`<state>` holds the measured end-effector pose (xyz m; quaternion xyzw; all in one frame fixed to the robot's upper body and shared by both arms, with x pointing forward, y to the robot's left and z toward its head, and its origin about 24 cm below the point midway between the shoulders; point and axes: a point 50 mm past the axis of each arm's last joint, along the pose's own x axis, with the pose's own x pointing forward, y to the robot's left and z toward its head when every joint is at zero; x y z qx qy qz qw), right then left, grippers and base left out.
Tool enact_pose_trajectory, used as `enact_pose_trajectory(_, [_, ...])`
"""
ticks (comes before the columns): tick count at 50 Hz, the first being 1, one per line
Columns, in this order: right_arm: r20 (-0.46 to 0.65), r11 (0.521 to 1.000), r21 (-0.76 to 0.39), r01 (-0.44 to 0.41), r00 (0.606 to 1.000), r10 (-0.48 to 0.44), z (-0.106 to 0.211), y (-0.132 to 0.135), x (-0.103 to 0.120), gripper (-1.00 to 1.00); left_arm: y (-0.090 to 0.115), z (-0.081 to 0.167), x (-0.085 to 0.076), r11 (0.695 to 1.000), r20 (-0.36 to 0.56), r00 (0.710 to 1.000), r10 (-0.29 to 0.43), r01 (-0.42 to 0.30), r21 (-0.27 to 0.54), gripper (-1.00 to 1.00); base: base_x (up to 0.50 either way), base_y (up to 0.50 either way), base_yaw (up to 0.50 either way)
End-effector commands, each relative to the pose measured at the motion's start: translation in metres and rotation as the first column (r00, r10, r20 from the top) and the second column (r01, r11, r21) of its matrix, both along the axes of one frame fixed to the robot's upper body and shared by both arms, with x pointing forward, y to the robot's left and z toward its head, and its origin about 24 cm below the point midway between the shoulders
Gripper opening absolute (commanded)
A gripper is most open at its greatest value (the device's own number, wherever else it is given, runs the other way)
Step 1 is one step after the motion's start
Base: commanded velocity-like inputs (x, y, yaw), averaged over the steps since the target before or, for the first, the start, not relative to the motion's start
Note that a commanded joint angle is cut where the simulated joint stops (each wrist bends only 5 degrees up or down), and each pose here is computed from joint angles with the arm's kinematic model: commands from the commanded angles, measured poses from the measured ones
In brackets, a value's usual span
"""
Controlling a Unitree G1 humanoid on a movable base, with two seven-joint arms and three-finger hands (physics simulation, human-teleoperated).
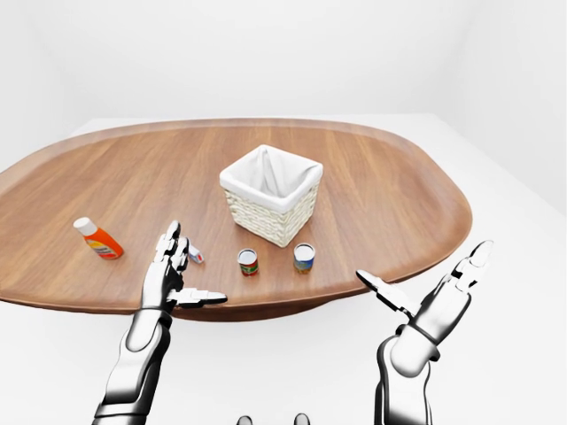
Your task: Pick up the alphabet soup and the cream cheese box, and put them in the basket.
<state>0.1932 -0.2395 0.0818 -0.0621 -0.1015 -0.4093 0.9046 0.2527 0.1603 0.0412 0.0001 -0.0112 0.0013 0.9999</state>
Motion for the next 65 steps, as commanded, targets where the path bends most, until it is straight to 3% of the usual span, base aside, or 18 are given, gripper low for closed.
enact_pose_trajectory(1, [-0.003,1.0,-0.008,0.001,1.0,-0.001,0.0009,0.0005,-0.0004,1.0,0.0003,-0.0009,0.0002,1.0,0.003,1.0,0.0,0.0,0.001,1.0,0.18,0.0,0.0])
enact_pose_trajectory(65, [-0.007,1.0,-0.026,-0.006,1.0,0.006,-0.0007,0.0018,0.0011,1.0,0.0001,0.0007,0.0,1.0,0.004,1.0,0.001,-0.001,0.001,1.0,0.19,0.02,0.0])
